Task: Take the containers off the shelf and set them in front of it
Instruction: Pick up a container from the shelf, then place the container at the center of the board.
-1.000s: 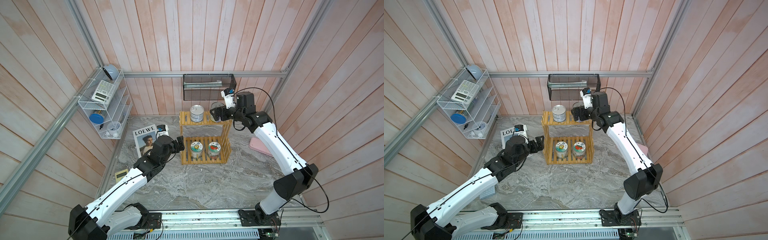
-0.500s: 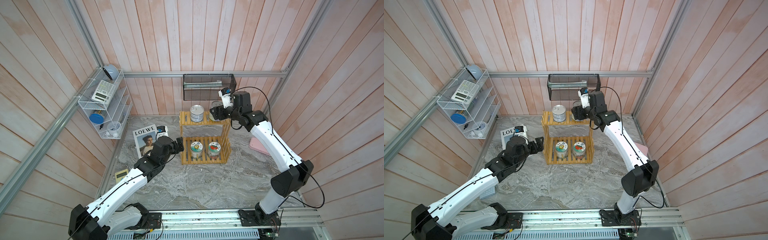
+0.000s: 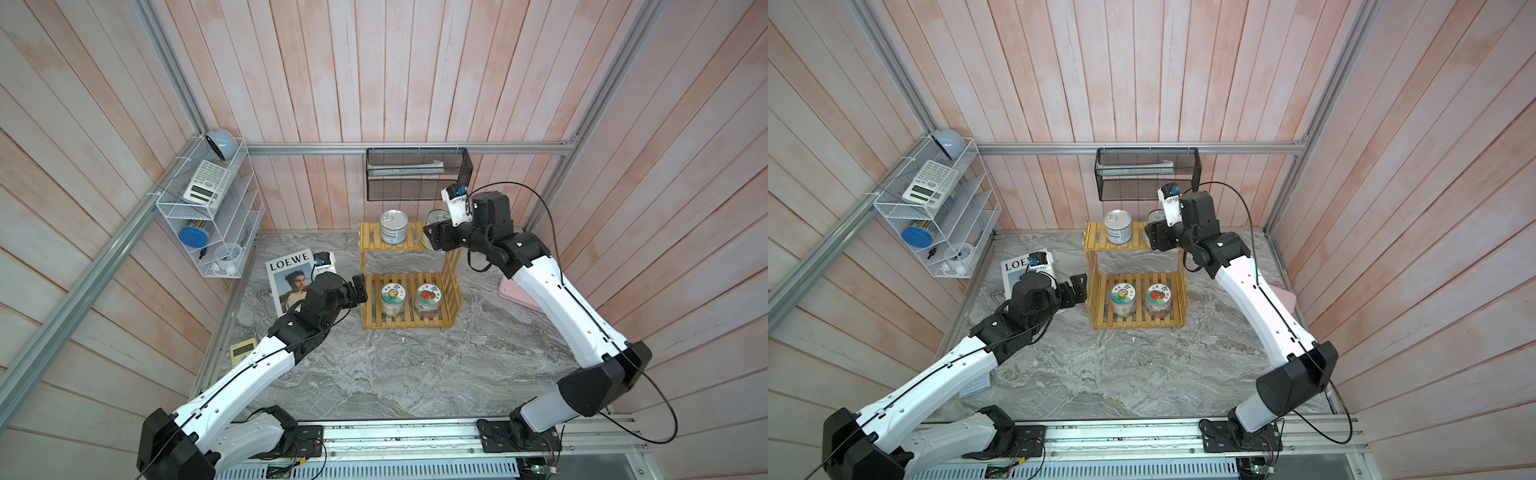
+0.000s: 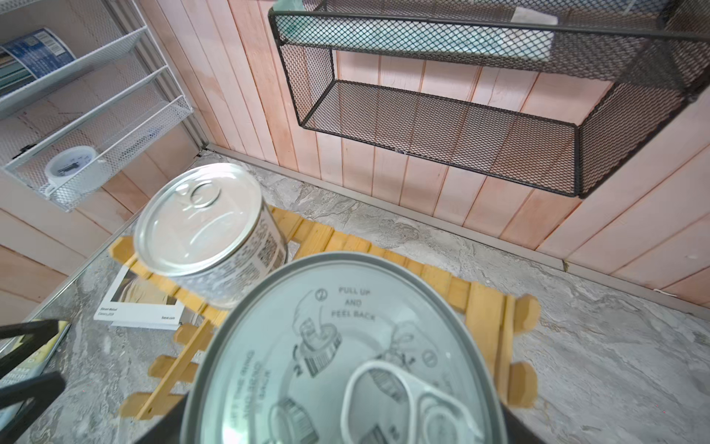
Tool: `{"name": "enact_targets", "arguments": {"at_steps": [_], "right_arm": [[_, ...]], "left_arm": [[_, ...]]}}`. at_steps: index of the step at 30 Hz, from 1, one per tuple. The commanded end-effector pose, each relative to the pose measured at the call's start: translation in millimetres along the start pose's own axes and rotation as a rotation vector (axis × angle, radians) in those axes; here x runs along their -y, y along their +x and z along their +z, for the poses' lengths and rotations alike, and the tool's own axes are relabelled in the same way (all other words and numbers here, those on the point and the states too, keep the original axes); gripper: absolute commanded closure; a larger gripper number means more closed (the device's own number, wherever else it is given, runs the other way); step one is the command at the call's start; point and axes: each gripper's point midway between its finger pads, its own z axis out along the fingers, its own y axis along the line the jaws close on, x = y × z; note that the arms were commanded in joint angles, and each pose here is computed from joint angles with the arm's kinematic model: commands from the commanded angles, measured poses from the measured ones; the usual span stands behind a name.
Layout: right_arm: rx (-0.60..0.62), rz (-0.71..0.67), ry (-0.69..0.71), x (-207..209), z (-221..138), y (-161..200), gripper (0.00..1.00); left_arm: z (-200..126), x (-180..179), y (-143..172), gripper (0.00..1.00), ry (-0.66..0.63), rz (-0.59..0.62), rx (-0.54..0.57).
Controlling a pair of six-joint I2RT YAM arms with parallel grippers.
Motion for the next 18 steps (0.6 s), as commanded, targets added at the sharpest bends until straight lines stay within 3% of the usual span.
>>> {"name": "enact_targets", "arguments": {"at_steps": [1,7,18], "right_arm": [[0.048,-0.024,0.027,-5,-37,-4,0.28],[0.025,-0.035,0.023,-21,-80,41,0.28],[-0.11,-0.027,0.022,-39,-76,181,0.28]], "left_arm": [[7,4,3,0.0,0.021,-0.005,-0.007],[11,9,3,0.0,0.036,-0.003,-0.011],[14,10,12,0.0,0.047,-0.006,-0.04]]}}
